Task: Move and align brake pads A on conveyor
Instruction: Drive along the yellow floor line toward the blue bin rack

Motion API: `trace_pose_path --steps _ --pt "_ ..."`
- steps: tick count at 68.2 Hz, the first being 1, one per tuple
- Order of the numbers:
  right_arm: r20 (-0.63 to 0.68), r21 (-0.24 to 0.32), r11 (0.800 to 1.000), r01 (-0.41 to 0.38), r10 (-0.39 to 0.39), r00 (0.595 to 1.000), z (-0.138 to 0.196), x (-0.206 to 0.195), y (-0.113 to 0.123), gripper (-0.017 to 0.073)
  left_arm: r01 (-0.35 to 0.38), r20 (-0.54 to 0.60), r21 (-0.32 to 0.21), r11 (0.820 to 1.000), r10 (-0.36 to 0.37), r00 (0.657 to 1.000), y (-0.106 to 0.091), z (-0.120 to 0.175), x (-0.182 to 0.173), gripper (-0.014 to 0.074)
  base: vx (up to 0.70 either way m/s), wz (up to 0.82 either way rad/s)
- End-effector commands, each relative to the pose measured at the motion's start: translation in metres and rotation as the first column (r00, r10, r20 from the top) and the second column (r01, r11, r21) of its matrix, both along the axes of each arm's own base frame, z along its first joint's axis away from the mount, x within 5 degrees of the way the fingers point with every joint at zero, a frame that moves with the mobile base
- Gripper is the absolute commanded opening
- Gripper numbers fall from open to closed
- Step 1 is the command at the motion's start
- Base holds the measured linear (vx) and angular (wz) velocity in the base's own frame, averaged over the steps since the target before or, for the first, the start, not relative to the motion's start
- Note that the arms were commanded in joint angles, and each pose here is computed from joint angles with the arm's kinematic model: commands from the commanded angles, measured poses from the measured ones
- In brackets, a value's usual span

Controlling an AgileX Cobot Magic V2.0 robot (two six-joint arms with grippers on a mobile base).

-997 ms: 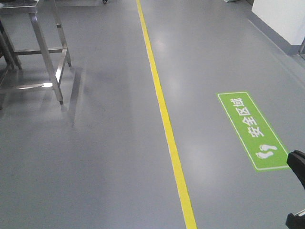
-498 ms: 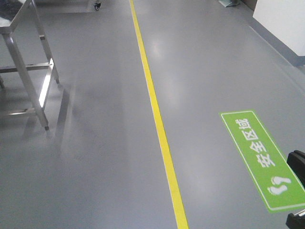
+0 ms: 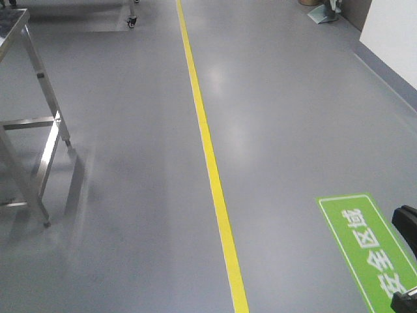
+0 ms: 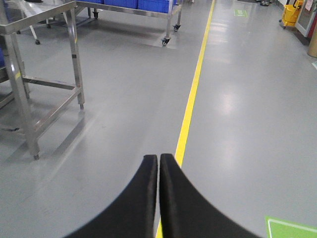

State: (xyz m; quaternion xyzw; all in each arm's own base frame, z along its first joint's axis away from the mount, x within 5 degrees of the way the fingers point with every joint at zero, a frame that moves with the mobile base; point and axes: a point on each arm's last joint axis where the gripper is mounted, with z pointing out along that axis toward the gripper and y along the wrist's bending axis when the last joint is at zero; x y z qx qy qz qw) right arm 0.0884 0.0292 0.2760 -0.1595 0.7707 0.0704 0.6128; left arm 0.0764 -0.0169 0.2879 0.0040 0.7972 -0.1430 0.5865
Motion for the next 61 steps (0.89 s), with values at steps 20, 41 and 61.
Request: trace_pose_path --steps 20,41,61 --pt "0.100 0.012 1.000 -0.004 0.003 0.995 0.0161 0.0017 0.0005 -0.0006 0.027 0.071 -0.021 0.999 -0.026 0.997 -0.0026 0.0125 0.0008 -0.0006 0.60 0.03" --pt "0.100 0.012 1.000 -0.004 0.003 0.995 0.0161 0.0017 0.0005 -0.0006 0.027 0.071 -0.021 0.999 -0.026 0.997 -0.0026 0.0125 0.0008 -0.0006 0.58 0.03" --pt "0.100 0.012 1.000 -0.004 0.003 0.995 0.0161 0.0017 0.0005 -0.0006 0.027 0.071 -0.021 0.999 -0.026 0.997 -0.0026 0.0125 0.0008 -0.0006 0.56 0.03"
